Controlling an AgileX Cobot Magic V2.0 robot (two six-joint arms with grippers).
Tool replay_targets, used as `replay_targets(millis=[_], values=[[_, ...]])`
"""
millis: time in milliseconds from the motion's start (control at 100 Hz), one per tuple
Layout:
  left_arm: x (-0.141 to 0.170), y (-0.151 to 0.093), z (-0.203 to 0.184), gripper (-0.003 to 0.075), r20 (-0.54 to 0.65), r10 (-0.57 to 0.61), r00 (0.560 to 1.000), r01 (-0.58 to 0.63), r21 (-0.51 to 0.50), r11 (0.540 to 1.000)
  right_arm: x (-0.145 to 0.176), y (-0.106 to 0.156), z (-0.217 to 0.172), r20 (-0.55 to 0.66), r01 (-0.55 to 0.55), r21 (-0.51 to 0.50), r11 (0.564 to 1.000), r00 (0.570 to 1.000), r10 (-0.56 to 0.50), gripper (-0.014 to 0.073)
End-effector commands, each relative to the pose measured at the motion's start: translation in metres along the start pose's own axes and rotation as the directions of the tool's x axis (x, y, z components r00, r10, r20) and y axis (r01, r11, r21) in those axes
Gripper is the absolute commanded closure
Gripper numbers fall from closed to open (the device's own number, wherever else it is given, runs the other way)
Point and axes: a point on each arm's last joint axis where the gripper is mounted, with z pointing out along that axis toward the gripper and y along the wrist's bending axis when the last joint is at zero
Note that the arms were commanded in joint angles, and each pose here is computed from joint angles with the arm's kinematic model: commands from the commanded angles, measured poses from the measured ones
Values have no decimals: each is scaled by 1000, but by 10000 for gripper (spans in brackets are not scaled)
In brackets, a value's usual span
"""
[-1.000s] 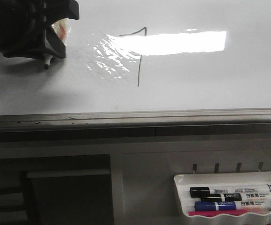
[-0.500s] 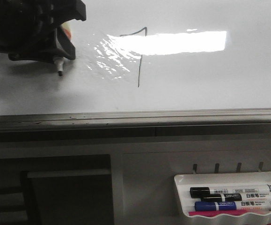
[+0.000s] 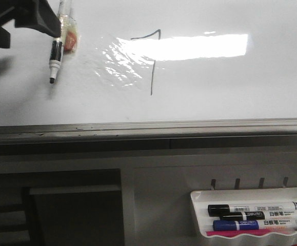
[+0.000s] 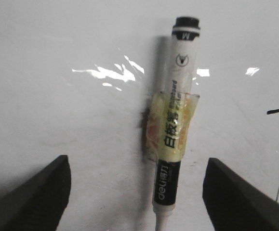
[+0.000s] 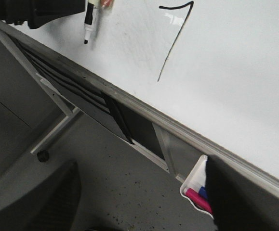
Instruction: Write number 7 on whiteboard
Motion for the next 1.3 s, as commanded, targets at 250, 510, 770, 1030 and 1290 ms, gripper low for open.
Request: replay_targets(millis=[250, 510, 770, 1030, 1290], values=[[-33, 1, -91, 285, 300, 100, 949, -142, 120, 983, -32, -5, -18, 330, -120, 116, 986, 941, 76, 612], [-26, 14, -150, 741, 478, 154, 865, -245, 134, 960, -19, 9, -42, 416, -9, 254, 967, 904, -101, 655], [32, 40, -174, 741, 517, 139, 845, -254, 158, 954, 55, 25, -54, 522, -74, 368, 927, 841, -140, 656], [74, 61, -193, 741, 606, 90, 790, -242, 174, 955, 109, 33, -53, 580, -86, 421, 903, 791, -195, 659], [79, 64, -198, 741, 625, 44, 779, -213, 199, 957, 123, 28, -44, 568, -105, 423, 900, 804, -173, 659]])
